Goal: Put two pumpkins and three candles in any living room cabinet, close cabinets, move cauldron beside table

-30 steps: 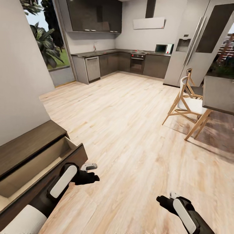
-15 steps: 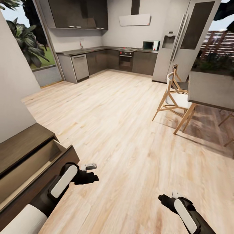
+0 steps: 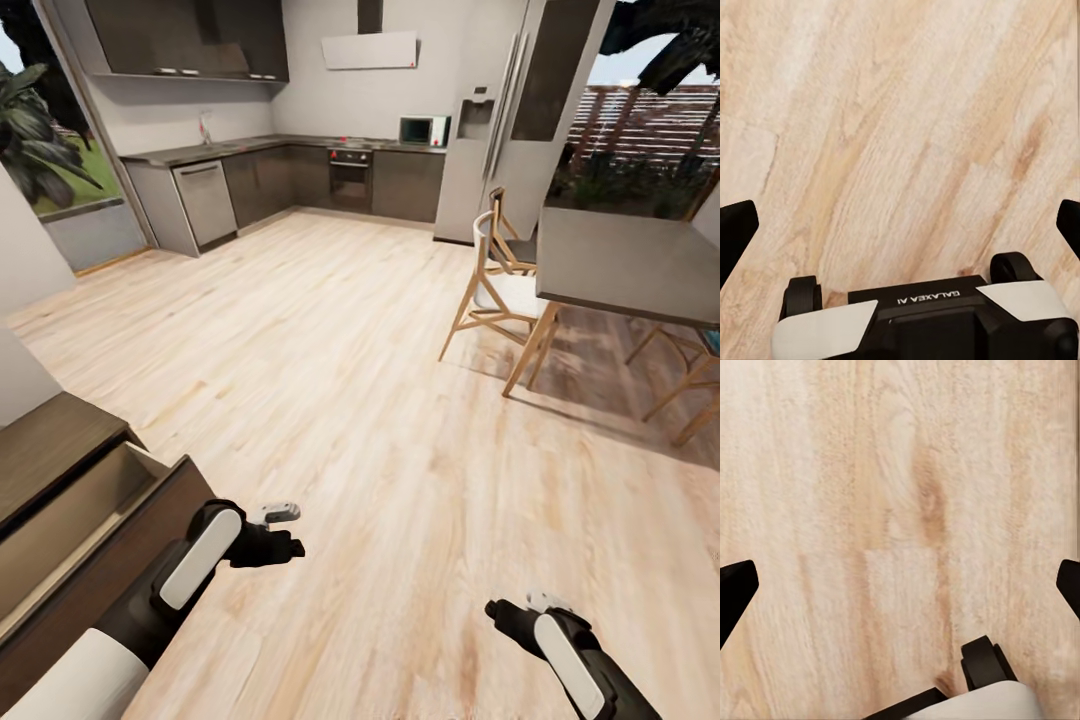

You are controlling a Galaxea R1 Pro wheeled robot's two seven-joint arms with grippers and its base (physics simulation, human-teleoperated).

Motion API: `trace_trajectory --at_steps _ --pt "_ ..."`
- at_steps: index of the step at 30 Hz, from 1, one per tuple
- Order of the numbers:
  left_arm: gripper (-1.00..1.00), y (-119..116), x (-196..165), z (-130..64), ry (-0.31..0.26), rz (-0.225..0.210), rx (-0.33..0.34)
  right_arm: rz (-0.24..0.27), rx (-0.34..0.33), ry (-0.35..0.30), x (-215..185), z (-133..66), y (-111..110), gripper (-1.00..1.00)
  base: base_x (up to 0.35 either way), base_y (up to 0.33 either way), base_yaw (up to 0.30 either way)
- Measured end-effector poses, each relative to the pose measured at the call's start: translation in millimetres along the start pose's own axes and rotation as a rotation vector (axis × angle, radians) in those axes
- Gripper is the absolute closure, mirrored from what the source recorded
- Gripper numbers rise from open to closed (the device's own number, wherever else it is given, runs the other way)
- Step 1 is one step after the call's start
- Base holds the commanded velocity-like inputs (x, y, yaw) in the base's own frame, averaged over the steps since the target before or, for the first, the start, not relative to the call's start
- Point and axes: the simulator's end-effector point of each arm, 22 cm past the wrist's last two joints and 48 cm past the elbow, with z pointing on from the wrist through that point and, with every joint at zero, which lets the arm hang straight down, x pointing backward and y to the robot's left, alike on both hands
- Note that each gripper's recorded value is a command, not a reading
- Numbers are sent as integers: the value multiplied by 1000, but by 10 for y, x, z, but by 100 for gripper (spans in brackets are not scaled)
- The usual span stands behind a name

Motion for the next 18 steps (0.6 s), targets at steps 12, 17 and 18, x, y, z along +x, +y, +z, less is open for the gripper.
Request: trace_trajectory --at_steps 12,17,18 --pt "-100 2 61 86 21 -5 -1 -179 -102 3 -13 -14 890 -100 0 0 -188" --pt "-100 -110 104 139 35 -5 15 -202 -61 37 67 102 727 -100 0 0 -171" --pt "-100 -120 110 146 36 -5 17 -204 -55 40 71 115 693 -100 0 0 -179"
